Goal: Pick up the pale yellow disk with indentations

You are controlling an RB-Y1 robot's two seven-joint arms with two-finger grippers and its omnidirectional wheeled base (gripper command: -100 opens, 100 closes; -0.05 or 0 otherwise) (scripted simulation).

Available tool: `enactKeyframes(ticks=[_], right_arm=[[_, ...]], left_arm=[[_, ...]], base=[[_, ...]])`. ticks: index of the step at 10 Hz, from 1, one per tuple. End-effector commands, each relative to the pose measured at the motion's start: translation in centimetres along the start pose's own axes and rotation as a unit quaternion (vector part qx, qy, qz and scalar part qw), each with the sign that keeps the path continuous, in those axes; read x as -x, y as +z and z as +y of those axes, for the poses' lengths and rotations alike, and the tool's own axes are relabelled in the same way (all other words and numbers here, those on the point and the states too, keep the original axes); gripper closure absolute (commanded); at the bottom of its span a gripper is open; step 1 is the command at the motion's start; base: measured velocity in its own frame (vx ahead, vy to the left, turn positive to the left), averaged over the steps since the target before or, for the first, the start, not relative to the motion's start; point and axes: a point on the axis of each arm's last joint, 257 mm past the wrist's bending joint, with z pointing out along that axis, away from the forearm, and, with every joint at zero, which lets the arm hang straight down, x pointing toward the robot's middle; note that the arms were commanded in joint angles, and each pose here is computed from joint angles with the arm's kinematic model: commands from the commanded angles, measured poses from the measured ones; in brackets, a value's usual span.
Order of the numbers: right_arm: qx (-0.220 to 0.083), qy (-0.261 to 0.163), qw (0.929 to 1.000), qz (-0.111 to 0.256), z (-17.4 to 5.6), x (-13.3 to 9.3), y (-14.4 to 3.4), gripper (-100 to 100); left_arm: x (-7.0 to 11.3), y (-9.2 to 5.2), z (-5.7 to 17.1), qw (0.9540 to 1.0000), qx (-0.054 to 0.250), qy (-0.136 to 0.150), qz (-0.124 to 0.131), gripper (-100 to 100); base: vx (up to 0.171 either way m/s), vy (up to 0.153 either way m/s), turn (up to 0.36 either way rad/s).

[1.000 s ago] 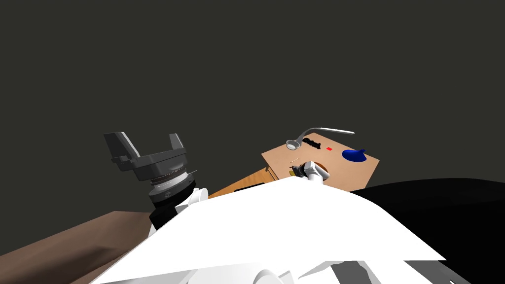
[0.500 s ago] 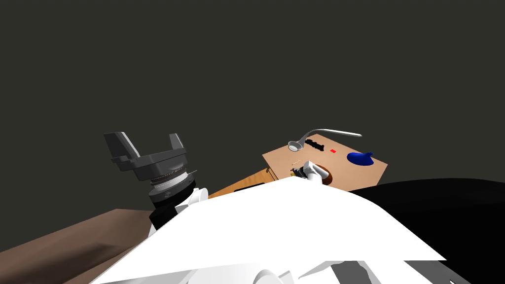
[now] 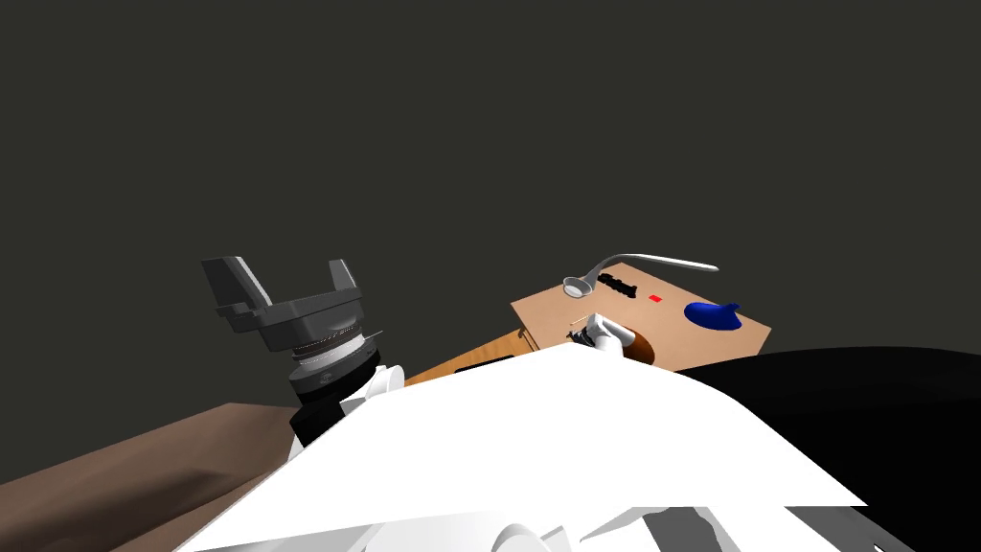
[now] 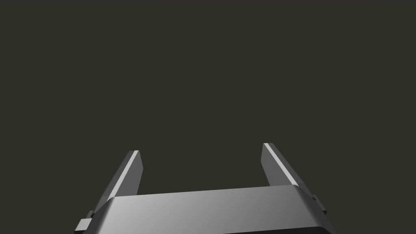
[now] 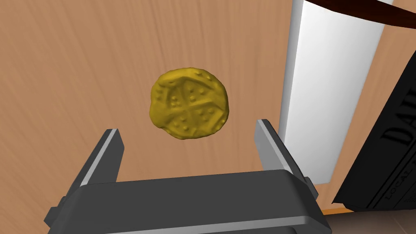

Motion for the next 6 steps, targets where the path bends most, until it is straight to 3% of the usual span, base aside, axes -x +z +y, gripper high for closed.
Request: enactKeyframes(ticks=[1,2,3,4,6], right_arm=[[0.018,-0.01,0.9998,0.001,0.8,0.0,0.2,-100],[0.011,-0.006,0.9999,0.001,0.5,0.0,0.0,-100],[0.012,-0.007,0.9999,0.001,0.6,0.0,0.0,0],[0.012,-0.006,0.9999,0.001,1.1,0.6,1.0,-100],[0.012,-0.005,0.9999,0.001,1.5,1.1,1.7,-100]], left_arm=[[0.0,0.0,0.0,1.0,0.0,0.0,0.0,0],[0.0,0.0,0.0,1.0,0.0,0.0,0.0,0],[0.0,0.0,0.0,1.0,0.0,0.0,0.0,0],[0.0,0.0,0.0,1.0,0.0,0.0,0.0,0],[0.0,0.0,0.0,1.0,0.0,0.0,0.0,0]], base=[[0.041,-0.02,0.04],[0.017,-0.009,0.007],[0.0,0.0,0.0],[0.02,-0.027,0.024],[0.022,-0.035,0.016]])
